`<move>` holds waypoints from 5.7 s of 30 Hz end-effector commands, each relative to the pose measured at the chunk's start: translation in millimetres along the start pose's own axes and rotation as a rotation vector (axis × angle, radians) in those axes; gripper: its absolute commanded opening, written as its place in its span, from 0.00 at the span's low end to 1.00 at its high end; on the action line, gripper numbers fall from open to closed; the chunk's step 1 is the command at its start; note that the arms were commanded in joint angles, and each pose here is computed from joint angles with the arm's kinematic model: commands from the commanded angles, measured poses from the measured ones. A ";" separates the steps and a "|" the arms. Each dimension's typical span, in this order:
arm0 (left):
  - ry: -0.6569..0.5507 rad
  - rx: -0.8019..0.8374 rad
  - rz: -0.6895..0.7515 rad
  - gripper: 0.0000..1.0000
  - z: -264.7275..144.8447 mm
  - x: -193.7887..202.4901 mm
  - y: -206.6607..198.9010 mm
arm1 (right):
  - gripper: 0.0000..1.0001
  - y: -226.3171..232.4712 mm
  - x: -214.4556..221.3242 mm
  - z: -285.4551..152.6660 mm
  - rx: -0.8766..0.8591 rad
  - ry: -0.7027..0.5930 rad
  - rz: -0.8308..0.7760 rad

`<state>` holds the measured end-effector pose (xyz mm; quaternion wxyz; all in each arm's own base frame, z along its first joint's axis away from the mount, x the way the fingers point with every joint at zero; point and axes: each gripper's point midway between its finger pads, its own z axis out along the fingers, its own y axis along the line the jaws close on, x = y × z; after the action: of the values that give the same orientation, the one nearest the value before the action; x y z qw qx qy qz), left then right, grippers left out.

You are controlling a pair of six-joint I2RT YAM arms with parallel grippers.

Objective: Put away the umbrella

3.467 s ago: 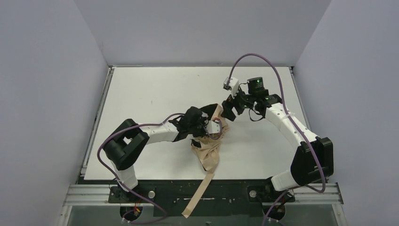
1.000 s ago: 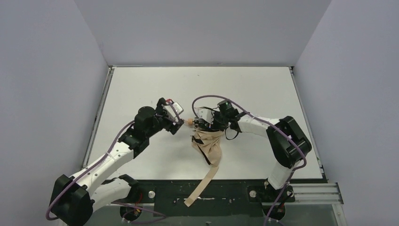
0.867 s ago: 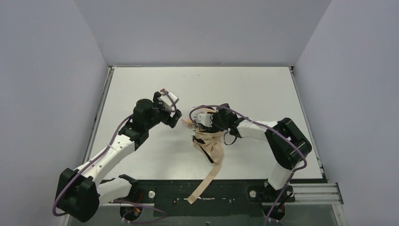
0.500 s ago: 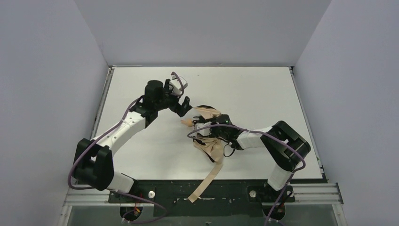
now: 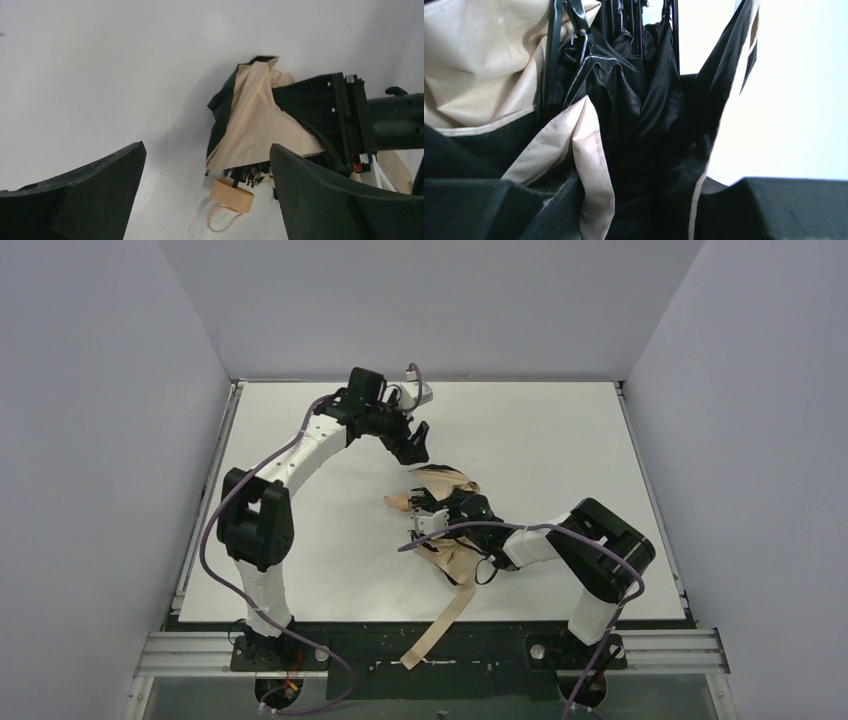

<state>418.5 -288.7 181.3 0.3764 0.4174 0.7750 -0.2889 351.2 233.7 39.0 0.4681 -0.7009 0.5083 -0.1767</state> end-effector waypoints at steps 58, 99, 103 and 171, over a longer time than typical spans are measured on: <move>0.421 0.386 0.051 0.13 59.2 175.4 -100.1 | 0.74 -27.5 -17.4 -47.4 0.012 -0.048 0.086; 0.209 -0.125 0.862 0.00 59.7 124.2 -60.2 | 0.85 -104.7 13.0 -80.0 -0.319 -0.139 1.070; 0.170 -0.209 0.975 0.00 61.3 125.4 -60.7 | 0.85 -92.6 11.4 -69.3 -0.431 -0.114 1.055; -0.274 -0.448 -0.078 0.87 -100.7 24.9 -14.6 | 0.09 39.5 15.6 -20.8 -0.311 0.162 0.237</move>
<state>341.7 -203.3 190.1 0.5516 0.3008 0.7653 -0.1401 329.1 233.2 37.8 0.3523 -0.6433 0.6797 -0.0001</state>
